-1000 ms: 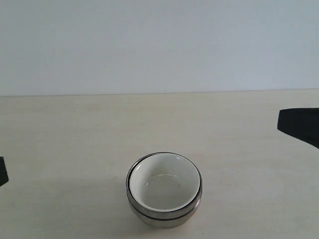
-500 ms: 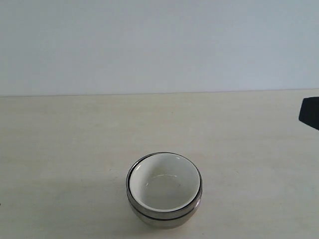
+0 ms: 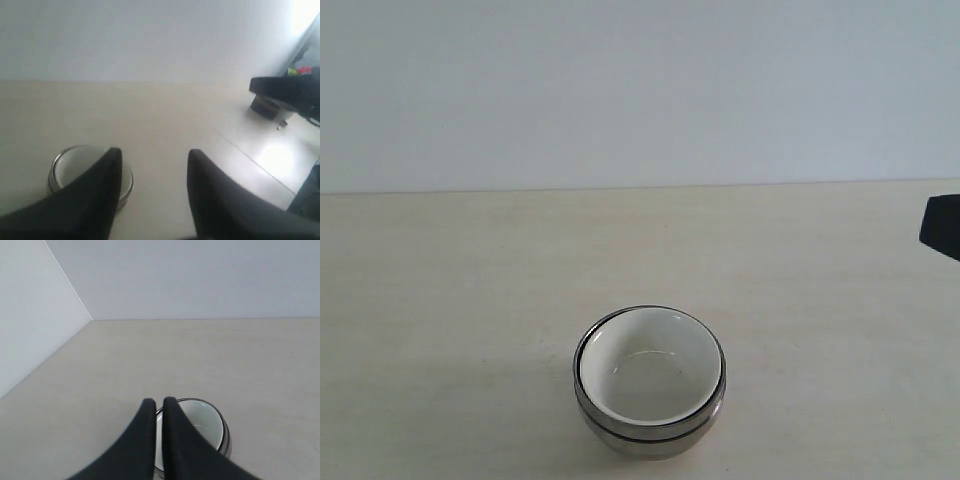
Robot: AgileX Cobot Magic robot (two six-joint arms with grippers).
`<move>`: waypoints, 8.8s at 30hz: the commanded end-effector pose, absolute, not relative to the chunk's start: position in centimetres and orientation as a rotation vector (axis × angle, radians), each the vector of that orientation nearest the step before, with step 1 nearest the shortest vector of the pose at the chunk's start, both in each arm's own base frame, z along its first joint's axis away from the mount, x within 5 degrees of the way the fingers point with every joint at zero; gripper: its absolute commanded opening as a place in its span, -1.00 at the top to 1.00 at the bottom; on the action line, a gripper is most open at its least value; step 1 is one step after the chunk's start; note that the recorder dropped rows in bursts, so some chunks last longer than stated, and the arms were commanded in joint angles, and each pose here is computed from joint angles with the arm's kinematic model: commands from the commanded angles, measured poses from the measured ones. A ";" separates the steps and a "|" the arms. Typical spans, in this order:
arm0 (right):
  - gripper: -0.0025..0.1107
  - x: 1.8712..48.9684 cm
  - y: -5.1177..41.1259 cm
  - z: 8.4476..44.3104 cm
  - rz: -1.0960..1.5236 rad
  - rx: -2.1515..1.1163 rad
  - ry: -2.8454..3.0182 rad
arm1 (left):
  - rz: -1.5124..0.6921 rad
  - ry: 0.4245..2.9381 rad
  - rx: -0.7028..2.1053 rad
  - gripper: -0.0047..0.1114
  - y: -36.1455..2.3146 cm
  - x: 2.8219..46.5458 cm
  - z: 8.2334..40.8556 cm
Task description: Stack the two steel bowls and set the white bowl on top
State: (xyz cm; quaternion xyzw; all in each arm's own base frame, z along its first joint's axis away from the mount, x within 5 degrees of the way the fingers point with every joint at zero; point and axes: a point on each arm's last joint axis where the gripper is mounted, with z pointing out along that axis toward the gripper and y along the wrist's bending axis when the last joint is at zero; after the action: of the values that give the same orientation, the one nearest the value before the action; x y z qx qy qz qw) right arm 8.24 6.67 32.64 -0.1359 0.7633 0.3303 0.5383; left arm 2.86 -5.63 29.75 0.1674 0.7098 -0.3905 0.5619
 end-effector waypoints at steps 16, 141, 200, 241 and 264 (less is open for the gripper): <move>0.96 8.2 6.6 32.5 0.782 -0.327 1.815 | -0.315 1.325 0.196 0.22 -2.1 2.9 29.0; 0.96 7.2 1.6 19.9 0.292 -0.046 1.713 | -0.038 1.822 0.059 0.22 -0.3 5.4 18.3; 0.96 5.3 1.0 18.2 0.189 -0.129 1.823 | -0.038 1.822 0.060 0.22 -0.3 5.4 18.3; 0.96 5.3 1.0 18.2 0.189 -0.129 1.823 | -0.038 1.822 0.060 0.22 -0.3 5.4 18.3; 0.96 5.3 1.1 18.2 0.193 -0.126 1.824 | -0.038 1.822 0.060 0.22 -0.3 5.4 18.3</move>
State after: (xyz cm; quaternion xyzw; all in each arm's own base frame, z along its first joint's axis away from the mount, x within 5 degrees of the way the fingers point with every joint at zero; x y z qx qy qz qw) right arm 5.27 1.07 18.34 -0.0534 0.7903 0.0859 0.6044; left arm 5.35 -0.34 18.35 0.0306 0.7895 -0.0166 0.6128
